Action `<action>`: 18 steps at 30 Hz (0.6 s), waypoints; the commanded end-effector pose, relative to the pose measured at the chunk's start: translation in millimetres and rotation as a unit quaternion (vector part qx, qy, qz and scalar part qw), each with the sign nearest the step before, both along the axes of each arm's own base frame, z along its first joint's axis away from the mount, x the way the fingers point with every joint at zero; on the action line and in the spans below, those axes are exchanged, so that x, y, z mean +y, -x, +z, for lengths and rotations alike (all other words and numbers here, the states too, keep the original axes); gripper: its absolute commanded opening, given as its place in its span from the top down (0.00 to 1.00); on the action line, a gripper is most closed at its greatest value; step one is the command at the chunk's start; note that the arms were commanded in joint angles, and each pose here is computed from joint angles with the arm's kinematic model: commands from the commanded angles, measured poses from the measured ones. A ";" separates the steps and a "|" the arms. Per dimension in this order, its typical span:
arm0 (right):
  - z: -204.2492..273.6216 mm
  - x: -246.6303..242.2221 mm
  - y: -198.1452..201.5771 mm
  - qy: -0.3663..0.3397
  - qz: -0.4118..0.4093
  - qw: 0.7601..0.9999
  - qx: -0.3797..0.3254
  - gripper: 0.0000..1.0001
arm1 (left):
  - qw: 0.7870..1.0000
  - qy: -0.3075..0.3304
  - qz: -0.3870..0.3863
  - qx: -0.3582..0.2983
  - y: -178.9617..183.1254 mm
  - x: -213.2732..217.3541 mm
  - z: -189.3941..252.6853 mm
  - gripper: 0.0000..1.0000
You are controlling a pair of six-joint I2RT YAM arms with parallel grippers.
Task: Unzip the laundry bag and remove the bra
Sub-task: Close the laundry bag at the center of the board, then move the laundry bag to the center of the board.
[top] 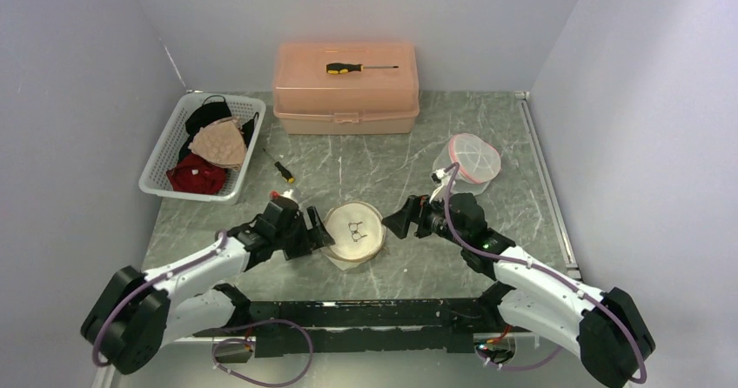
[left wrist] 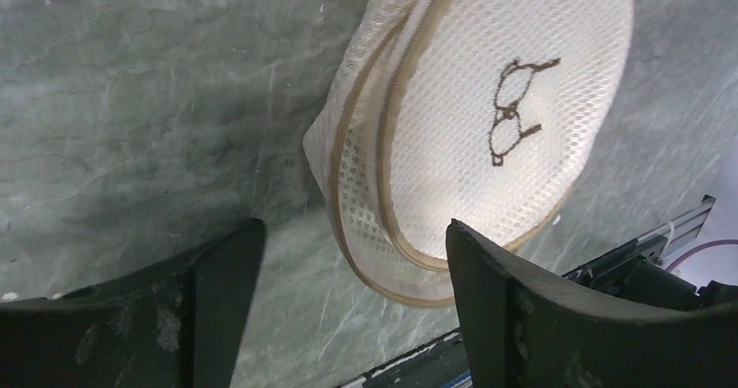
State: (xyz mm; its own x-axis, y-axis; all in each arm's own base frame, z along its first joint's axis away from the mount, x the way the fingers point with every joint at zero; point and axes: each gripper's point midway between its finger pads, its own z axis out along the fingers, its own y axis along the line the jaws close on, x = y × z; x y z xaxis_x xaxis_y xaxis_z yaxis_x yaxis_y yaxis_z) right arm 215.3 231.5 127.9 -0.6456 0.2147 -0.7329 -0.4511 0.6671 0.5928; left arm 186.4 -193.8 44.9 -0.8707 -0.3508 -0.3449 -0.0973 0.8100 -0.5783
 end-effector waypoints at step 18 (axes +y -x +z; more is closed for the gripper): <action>13.3 -16.1 -4.1 0.015 -0.031 0.999 -0.035 0.05 | 1.000 -0.008 0.006 0.017 -26.7 -18.2 -15.9 0.58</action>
State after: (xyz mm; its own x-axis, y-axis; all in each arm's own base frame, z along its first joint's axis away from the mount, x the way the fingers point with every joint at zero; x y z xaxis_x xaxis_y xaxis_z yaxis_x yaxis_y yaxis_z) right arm 215.3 219.8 137.1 -0.6069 0.2321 -0.7602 -0.4434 0.6949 0.5661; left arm 204.7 -207.2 26.8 -0.8840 -0.3494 -0.3105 -0.1301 0.8220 -0.5545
